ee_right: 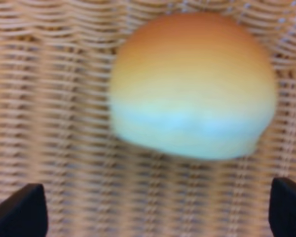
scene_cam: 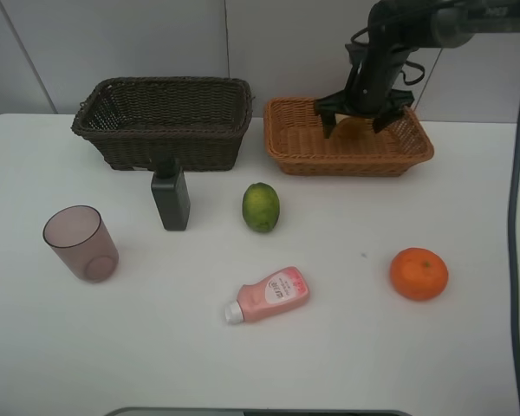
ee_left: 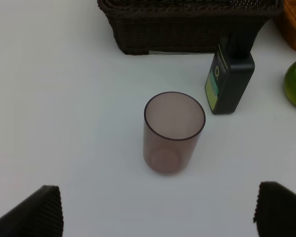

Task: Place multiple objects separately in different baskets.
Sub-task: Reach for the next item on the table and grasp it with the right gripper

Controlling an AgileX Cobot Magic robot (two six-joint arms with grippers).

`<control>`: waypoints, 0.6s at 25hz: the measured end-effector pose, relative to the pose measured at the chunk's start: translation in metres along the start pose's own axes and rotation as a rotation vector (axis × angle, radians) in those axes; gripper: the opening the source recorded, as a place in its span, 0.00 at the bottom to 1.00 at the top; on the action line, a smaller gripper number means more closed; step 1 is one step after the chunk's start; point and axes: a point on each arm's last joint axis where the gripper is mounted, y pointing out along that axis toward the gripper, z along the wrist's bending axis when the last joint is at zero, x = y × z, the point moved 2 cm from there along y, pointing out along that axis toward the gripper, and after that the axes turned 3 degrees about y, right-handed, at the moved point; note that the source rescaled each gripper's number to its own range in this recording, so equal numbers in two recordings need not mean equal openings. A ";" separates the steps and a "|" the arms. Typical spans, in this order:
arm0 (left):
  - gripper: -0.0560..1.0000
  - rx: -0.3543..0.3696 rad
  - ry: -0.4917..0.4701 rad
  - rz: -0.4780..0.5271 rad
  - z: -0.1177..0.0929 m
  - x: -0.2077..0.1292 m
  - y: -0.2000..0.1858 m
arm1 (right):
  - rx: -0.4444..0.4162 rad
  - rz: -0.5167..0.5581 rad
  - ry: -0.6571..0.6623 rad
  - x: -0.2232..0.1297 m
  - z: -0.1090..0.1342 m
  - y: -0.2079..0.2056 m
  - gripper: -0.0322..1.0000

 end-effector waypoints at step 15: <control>1.00 0.000 0.000 0.000 0.000 0.000 0.000 | 0.098 0.127 -0.104 -0.060 0.081 -0.082 1.00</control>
